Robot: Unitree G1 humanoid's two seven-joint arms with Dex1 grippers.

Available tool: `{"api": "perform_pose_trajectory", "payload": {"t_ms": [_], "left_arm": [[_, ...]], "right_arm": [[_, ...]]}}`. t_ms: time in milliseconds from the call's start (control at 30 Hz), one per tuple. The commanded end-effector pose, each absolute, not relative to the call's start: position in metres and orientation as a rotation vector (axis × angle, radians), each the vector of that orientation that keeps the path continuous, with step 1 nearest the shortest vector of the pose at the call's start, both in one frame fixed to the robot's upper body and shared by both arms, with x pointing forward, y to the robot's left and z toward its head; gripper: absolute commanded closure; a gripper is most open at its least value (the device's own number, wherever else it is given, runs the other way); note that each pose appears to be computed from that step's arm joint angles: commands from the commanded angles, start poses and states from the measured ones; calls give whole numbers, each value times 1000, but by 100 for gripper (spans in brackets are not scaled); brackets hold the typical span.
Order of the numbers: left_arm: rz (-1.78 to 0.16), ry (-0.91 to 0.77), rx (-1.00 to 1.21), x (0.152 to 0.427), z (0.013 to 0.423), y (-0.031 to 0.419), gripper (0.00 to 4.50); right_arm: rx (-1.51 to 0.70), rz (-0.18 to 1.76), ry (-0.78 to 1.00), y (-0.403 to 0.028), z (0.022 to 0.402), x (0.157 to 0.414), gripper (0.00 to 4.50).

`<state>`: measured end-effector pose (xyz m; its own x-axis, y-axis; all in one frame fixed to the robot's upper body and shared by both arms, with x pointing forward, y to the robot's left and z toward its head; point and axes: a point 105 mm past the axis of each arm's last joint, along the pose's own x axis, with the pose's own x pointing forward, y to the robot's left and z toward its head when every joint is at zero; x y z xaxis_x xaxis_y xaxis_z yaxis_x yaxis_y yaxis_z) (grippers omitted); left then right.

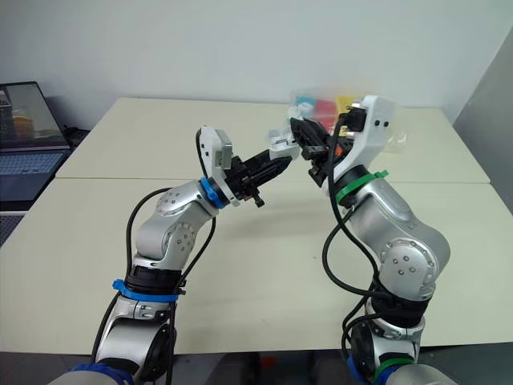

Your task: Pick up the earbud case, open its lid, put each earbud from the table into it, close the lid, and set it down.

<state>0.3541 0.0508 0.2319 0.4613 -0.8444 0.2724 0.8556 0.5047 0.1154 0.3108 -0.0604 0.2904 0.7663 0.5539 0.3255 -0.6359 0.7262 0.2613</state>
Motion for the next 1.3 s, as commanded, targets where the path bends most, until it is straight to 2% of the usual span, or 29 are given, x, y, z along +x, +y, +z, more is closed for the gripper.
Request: {"api": "perform_pose_trajectory", "payload": {"t_ms": [33,367,1300], "left_arm": [[-1061,-377,-14,350,246,45,376],[-1068,-381,-11,348,248,46,376],[-1075,-390,-16,346,253,47,376]], "right_arm": [[351,688,-273,-53,296,306,408],[321,707,-272,-42,292,311,408],[272,684,-260,-46,283,315,408]]}}
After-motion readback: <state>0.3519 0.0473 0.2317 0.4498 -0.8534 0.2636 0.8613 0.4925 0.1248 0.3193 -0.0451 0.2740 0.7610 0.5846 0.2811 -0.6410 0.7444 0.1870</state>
